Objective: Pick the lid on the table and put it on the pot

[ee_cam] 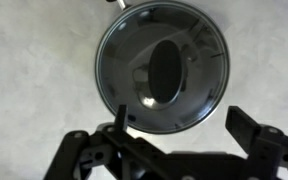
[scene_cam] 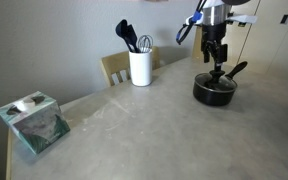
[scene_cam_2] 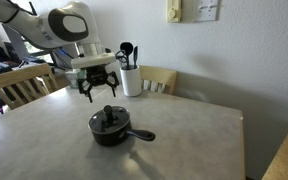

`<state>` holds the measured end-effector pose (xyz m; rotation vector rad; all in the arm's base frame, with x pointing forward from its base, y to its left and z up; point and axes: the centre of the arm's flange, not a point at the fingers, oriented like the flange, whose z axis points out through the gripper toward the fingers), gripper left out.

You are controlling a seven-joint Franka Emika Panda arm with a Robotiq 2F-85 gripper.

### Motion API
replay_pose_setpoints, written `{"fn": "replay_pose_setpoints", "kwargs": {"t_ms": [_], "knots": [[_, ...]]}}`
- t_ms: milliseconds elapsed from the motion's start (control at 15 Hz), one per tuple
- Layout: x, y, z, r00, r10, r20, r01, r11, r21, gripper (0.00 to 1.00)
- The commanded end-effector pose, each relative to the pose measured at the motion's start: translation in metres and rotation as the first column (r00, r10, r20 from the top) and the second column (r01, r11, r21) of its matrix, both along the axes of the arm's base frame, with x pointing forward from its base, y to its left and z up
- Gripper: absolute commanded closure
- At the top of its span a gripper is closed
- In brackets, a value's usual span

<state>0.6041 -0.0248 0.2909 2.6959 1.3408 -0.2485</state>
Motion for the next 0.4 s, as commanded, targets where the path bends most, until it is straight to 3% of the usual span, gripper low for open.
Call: {"fn": "replay_pose_setpoints", "kwargs": {"t_ms": [0,67,333], "knots": [[0.014,0.026,0.027,0.999,-0.035,-0.015,0.034,0.999,-0.021,0.00],[0.005,0.015,0.016,1.000,-0.019,-0.001,0.019,1.000,-0.010,0.00],[0.010,0.028,0.026,1.000,-0.024,-0.002,0.024,1.000,-0.014,0.00]]}}
